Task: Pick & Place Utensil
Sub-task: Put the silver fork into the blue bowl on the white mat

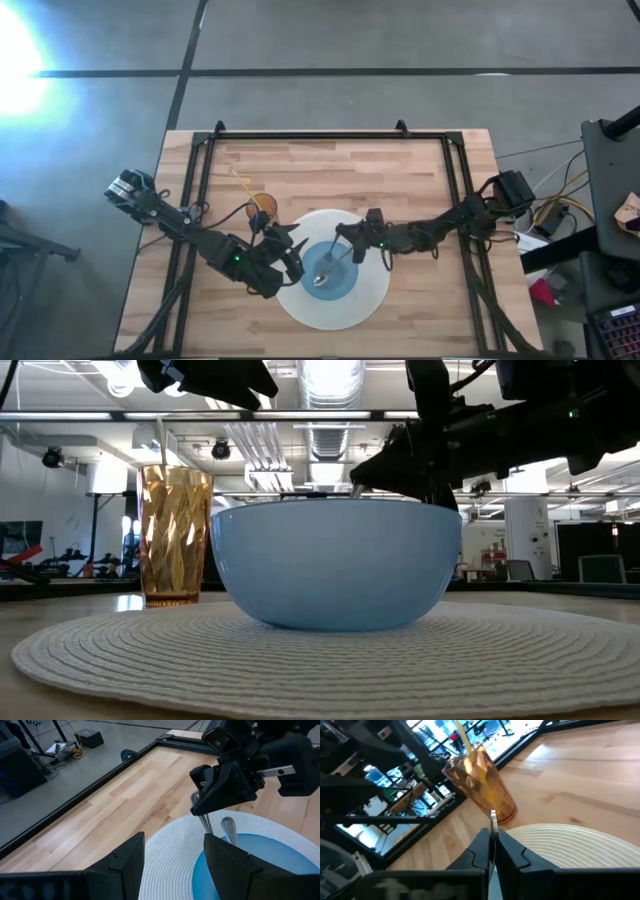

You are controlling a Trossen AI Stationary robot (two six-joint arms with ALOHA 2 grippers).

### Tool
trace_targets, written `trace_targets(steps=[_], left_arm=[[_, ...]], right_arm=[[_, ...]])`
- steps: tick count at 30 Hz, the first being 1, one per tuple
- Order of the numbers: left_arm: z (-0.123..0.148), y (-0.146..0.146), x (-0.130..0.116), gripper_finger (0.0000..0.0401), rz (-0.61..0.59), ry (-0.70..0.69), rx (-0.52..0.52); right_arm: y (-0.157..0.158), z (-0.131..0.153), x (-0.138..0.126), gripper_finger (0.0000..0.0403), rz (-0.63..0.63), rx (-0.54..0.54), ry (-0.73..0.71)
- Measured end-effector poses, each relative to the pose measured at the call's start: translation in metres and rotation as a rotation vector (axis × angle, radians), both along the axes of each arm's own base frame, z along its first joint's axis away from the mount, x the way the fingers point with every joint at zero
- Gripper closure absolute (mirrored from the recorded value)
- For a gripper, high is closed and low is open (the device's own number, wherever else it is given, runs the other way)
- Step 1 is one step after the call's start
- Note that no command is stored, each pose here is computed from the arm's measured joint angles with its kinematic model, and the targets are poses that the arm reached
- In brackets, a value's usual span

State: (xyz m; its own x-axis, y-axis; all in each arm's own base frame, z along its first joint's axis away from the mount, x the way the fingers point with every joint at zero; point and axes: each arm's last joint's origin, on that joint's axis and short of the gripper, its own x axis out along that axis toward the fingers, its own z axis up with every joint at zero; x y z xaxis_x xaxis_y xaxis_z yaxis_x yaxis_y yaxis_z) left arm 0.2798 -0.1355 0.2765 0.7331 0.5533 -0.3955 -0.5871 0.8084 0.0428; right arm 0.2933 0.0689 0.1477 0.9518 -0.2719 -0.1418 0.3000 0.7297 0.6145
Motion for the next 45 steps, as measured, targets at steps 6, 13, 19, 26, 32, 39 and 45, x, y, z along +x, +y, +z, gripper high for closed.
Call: trace_targets(steps=[6, 13, 19, 26, 32, 39, 45], left_arm=[[0.0, 0.0, 0.0, 0.0204, 0.0, -0.001, 0.0], [0.0, 0.0, 0.0, 0.0204, 0.001, -0.002, 0.0], [0.0, 0.0, 0.0, 0.0204, 0.001, -0.003, 0.0], [0.0, 0.0, 0.0, 0.0204, 0.001, -0.004, -0.001], [0.0, 0.0, 0.0, 0.0204, 0.001, -0.004, -0.001], [0.0, 0.0, 0.0, 0.0204, -0.004, -0.001, -0.005], [0.0, 0.0, 0.0, 0.0204, -0.004, -0.001, -0.006]], right_arm=[[-0.002, -0.004, -0.004, 0.0392, -0.022, 0.009, 0.01], [-0.004, -0.01, -0.01, 0.0392, -0.059, 0.026, 0.016], [-0.004, -0.011, -0.011, 0.0392, -0.065, 0.063, 0.01], [-0.004, -0.011, -0.011, 0.039, -0.074, 0.129, -0.007], [-0.003, -0.014, -0.012, 0.039, -0.067, 0.136, 0.016], [-0.003, -0.016, -0.013, 0.039, -0.069, 0.108, 0.049], [-0.003, -0.016, -0.013, 0.039, -0.059, 0.067, 0.062]])
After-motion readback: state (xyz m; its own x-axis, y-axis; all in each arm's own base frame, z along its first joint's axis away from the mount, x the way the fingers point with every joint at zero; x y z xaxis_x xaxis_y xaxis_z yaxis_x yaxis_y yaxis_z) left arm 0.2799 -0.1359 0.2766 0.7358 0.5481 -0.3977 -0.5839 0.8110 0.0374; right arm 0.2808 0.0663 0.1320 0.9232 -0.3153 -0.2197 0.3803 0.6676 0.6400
